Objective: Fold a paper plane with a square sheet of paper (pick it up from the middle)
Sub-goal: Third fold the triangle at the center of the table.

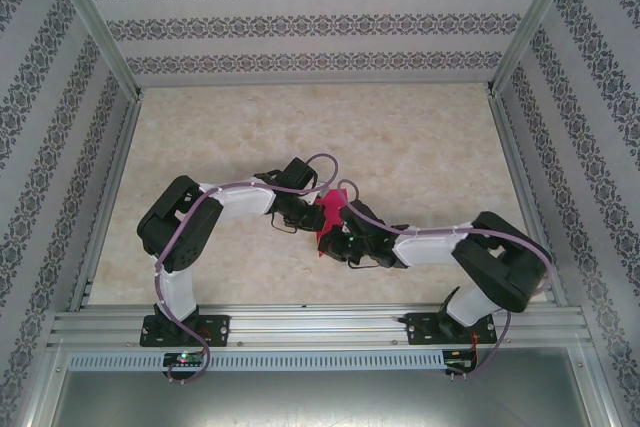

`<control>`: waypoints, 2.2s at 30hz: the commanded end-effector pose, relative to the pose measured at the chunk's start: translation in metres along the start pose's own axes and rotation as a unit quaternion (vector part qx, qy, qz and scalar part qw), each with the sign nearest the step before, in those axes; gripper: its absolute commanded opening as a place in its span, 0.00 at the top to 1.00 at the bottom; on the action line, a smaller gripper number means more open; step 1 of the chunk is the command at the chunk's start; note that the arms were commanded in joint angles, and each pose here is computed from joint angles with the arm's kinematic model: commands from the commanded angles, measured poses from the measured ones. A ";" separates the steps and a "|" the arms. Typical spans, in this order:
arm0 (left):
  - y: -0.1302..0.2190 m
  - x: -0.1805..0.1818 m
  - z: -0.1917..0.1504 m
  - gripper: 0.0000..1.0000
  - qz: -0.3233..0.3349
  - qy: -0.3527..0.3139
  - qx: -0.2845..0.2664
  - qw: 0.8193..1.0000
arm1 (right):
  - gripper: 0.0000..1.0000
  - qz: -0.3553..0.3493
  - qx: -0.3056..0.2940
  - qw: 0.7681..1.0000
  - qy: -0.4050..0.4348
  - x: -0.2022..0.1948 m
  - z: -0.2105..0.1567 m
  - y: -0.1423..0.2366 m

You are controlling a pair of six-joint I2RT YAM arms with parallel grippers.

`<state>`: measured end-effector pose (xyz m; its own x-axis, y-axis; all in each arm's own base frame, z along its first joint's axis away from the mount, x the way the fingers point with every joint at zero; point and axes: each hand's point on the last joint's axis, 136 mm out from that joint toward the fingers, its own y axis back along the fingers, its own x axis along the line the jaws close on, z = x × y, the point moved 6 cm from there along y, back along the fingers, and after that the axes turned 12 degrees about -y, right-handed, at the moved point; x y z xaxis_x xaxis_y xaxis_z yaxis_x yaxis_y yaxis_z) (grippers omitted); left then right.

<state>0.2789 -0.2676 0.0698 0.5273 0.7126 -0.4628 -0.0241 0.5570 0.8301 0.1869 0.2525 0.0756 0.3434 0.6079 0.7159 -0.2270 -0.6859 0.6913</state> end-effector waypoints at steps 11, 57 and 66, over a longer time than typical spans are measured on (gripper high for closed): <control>-0.009 0.010 -0.012 0.98 0.005 0.008 0.039 0.999 | 0.89 0.045 -0.030 0.998 0.010 0.021 0.028 0.018; -0.011 0.007 -0.011 0.96 -0.010 0.004 0.048 0.999 | 0.89 0.032 -0.049 0.998 -0.007 0.007 0.051 0.015; -0.011 0.008 -0.012 0.96 -0.008 0.004 0.050 0.999 | 0.90 -0.038 -0.053 0.998 -0.020 -0.027 0.056 0.003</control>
<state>0.2806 -0.2722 0.0691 0.5341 0.6829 -0.4984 0.0197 0.5793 0.8149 0.2260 0.2172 0.0612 0.3957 0.6048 0.6911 -0.2939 -0.6296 0.7192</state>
